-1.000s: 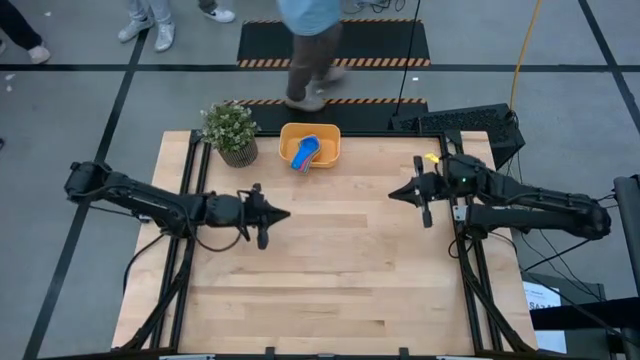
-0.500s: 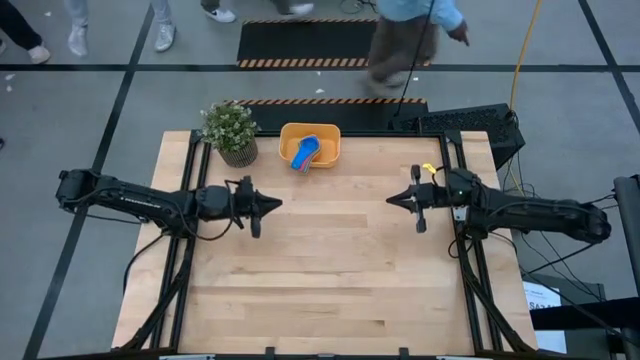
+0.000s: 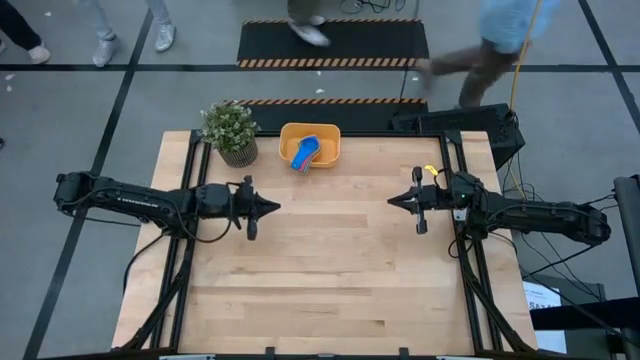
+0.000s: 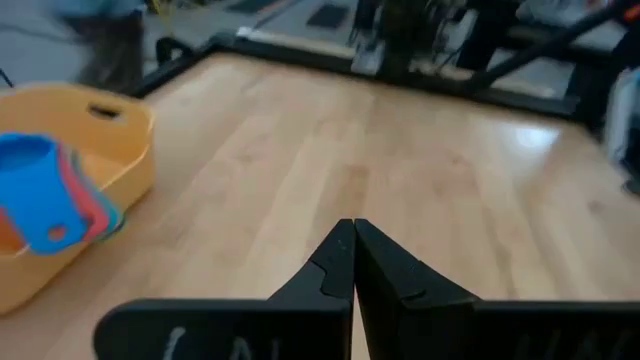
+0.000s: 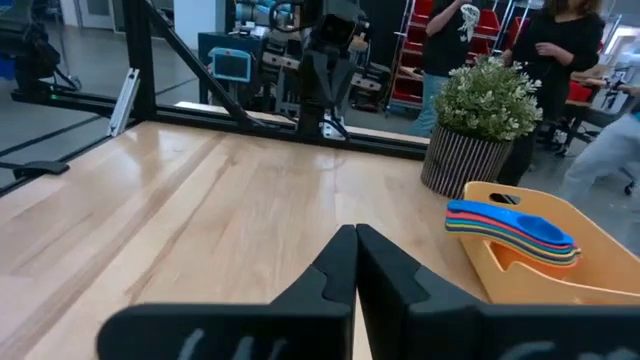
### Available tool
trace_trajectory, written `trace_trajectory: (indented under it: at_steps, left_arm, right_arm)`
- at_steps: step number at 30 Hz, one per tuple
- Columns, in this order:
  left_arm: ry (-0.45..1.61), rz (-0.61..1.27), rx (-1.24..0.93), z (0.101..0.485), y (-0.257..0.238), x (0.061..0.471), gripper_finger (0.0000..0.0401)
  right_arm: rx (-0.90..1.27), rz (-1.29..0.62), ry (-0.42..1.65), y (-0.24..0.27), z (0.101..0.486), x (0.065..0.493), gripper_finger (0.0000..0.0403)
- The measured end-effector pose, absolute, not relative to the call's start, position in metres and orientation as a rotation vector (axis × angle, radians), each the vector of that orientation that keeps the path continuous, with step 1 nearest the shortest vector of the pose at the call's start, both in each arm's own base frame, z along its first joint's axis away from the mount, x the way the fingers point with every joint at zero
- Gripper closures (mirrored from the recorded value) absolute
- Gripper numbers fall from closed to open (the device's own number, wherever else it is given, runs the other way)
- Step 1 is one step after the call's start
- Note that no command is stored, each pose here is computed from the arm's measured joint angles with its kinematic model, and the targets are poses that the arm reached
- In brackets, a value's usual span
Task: Nest measuring cups in basket
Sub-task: Return to Home Position
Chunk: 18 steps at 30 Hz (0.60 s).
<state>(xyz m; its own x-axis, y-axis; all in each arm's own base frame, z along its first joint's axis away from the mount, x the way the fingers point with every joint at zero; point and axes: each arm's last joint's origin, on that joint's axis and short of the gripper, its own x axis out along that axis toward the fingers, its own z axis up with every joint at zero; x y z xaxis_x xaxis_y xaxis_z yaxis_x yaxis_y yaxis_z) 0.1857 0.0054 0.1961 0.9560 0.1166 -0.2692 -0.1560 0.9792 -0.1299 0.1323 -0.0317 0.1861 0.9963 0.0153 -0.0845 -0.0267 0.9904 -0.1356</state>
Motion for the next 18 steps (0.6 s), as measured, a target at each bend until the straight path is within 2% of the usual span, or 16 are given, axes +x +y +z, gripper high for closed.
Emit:
trace_trajectory:
  at_steps: [18]
  left_arm:
    - [0.335,0.106,-0.084,0.190,0.024,0.182,0.0399]
  right_arm:
    - [-0.238,-0.027,0.130,-0.039,0.182,0.129,0.0403]
